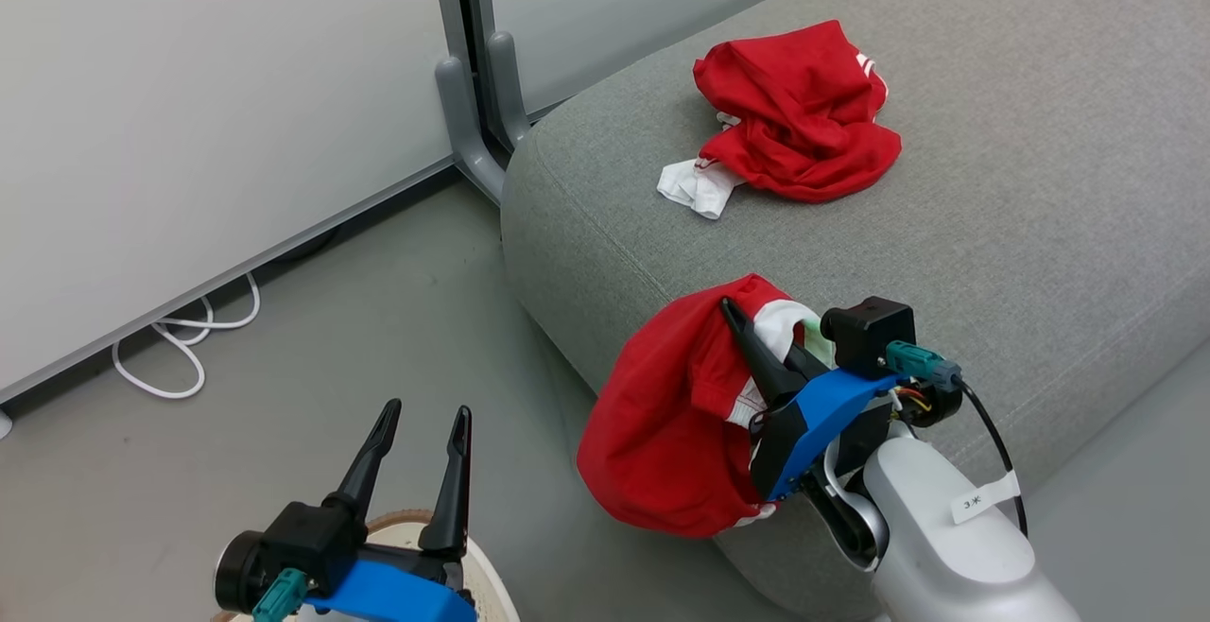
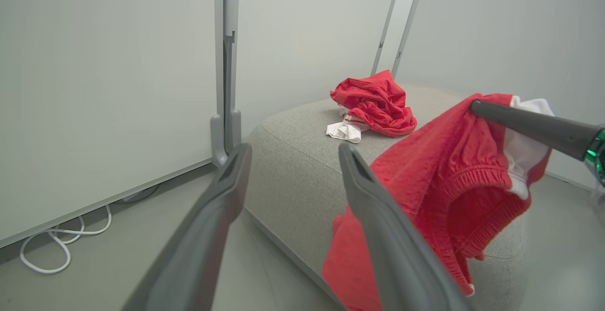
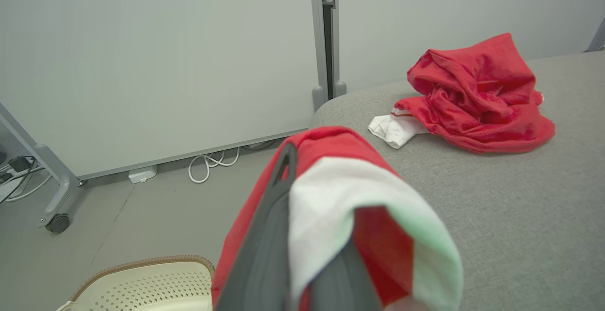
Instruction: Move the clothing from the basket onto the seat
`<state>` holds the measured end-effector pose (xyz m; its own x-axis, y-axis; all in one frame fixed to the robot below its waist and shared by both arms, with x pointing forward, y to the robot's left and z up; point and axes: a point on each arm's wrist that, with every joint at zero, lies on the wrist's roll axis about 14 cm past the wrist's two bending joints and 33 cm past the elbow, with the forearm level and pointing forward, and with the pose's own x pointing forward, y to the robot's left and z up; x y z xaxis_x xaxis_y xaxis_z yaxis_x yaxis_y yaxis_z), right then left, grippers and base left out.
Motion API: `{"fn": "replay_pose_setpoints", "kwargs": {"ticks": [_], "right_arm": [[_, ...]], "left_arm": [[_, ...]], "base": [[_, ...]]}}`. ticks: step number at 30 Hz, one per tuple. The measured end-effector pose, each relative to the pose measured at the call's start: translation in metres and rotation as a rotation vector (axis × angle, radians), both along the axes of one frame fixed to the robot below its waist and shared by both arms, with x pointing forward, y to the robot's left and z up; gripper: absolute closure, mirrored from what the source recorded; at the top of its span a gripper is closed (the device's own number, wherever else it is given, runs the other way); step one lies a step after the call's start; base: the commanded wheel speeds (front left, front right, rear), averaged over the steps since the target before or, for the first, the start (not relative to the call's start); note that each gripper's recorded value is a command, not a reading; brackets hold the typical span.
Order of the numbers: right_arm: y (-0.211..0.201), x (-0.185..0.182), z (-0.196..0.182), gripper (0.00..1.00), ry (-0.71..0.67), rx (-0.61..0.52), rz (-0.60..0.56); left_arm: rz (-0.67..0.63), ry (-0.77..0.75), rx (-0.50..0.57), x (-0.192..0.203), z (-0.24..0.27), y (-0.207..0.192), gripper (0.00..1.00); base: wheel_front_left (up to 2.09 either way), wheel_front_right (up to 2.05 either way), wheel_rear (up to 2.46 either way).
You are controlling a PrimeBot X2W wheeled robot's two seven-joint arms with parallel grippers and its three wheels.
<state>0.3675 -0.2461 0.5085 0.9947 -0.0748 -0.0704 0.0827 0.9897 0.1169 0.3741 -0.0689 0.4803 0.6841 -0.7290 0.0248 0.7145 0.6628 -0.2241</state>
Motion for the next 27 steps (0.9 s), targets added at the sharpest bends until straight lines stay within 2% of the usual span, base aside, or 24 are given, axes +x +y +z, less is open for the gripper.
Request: {"fn": "replay_pose_setpoints", "kwargs": {"ticks": [8, 12, 23, 27], "right_arm": [[-0.008, 0.01, -0.002, 1.0, 0.002, 0.028, -0.028], [-0.025, 0.031, 0.017, 1.0, -0.036, 0.015, -0.061], [-0.115, 0.098, 0.093, 1.0, -0.121, -0.153, -0.184], [-0.151, 0.119, 0.117, 1.0, -0.129, -0.246, -0.241]], "left_arm": [[-0.004, 0.008, 0.002, 0.007, -0.006, 0.001, 0.0], [0.0, 0.012, 0.003, 0.015, -0.01, 0.004, 0.0], [0.022, 0.036, 0.006, 0.042, -0.031, 0.02, 0.0], [0.036, 0.039, -0.002, 0.057, -0.039, 0.027, 0.0]], "base": [[0.0, 0.0, 0.0], [0.0, 0.0, 0.0], [0.0, 0.0, 0.0], [0.0, 0.0, 0.0]]}}
